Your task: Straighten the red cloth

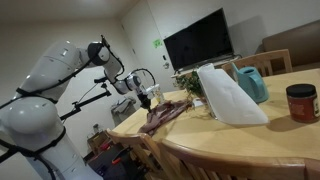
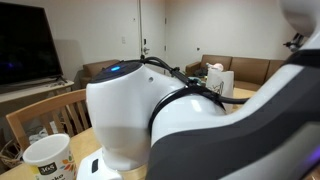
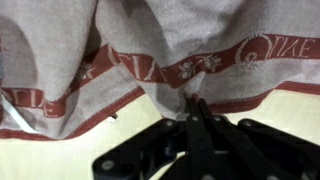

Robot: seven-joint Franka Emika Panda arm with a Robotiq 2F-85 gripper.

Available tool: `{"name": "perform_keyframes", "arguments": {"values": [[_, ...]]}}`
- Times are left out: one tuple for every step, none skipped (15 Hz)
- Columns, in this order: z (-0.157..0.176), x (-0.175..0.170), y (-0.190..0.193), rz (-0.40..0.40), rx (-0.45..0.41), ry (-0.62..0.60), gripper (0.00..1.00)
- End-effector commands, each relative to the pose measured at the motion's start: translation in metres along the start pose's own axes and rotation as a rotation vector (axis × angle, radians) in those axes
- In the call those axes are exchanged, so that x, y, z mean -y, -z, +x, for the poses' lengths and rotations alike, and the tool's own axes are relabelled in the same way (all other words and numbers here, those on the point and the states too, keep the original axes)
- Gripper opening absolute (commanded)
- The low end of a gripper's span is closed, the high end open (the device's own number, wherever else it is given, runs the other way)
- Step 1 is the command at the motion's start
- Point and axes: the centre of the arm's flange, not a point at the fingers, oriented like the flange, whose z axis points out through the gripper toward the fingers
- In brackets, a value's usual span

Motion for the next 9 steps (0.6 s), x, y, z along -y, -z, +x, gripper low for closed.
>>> {"name": "perform_keyframes", "arguments": {"values": [[0.0017, -0.0041, -0.0013, -0.007, -0.075, 0.047, 0.01], [0.0030, -0.0027, -0.0013, -0.005, -0.103, 0.068, 0.01], [0.0035, -0.0016, -0.0005, -0.006, -0.123, 0.080, 0.01], [0.0028, -0.0014, 0.0005, -0.008, -0.139, 0.087, 0.01], [0.0030, -0.0018, 0.0011, -0.009, -0.149, 0.091, 0.01], [0.0017, -0.0024, 0.0014, -0.010, -0.161, 0.094, 0.01], [0.0009, -0.0029, 0.0019, -0.010, -0.168, 0.095, 0.01], [0.0002, -0.0036, 0.0023, -0.010, -0.175, 0.094, 0.01], [-0.0007, -0.0042, 0.0022, -0.010, -0.182, 0.097, 0.01]]}}
